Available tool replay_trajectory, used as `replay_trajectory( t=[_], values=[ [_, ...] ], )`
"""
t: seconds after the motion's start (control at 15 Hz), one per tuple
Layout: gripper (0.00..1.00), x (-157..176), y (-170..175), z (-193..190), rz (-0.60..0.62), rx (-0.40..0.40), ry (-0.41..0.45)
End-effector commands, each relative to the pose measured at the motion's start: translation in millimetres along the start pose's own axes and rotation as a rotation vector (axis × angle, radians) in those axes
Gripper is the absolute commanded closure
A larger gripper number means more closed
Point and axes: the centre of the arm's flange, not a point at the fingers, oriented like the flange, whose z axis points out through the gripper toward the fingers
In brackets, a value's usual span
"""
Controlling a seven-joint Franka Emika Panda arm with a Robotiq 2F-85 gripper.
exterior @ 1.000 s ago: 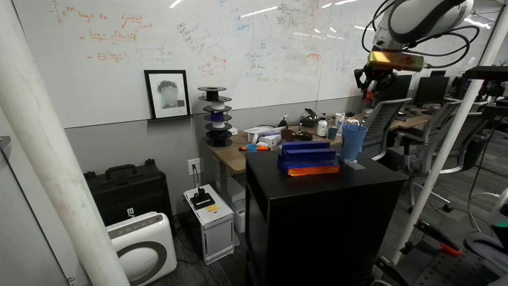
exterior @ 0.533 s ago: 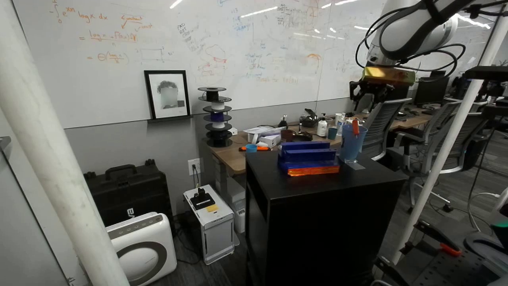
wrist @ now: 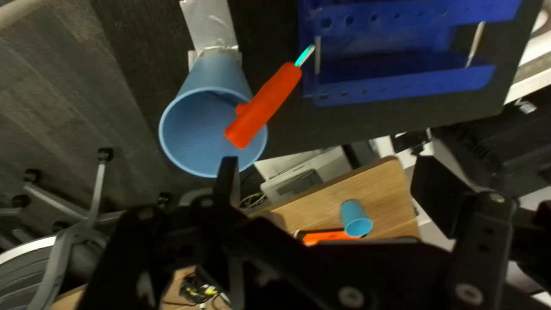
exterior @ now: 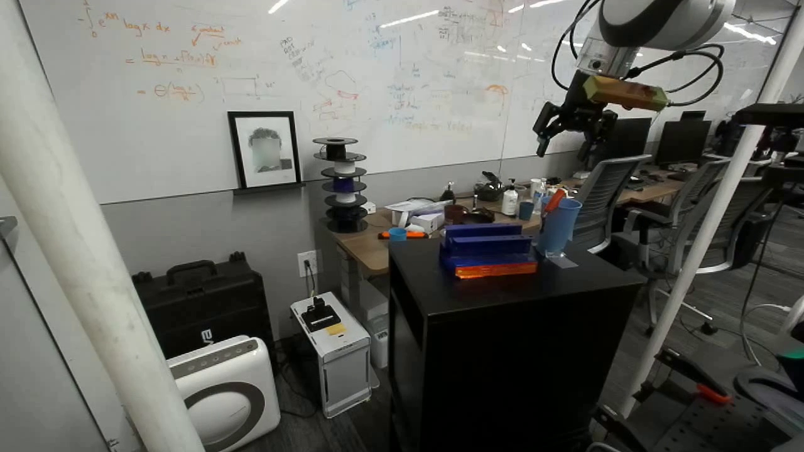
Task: Pick up the orange object tool and put it in the cup
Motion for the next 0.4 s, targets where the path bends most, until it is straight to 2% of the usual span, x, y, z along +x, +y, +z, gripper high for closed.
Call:
replay_trajectory(
  t=[0.0,0.2,0.27,0.33],
  values=[
    [0.00,-18.1,-7.2,-35.6,-0.154,0.093,-0.098],
    [0.00,-31.9,-8.6,-40.7,-0.241,0.129,-0.197],
    [0.00,-29.9,-12.9,-27.5,-0.195,0.099,-0.162],
    [0.00,-32.9,-11.5,-29.4,-0.212,0.102,-0.181]
  ],
)
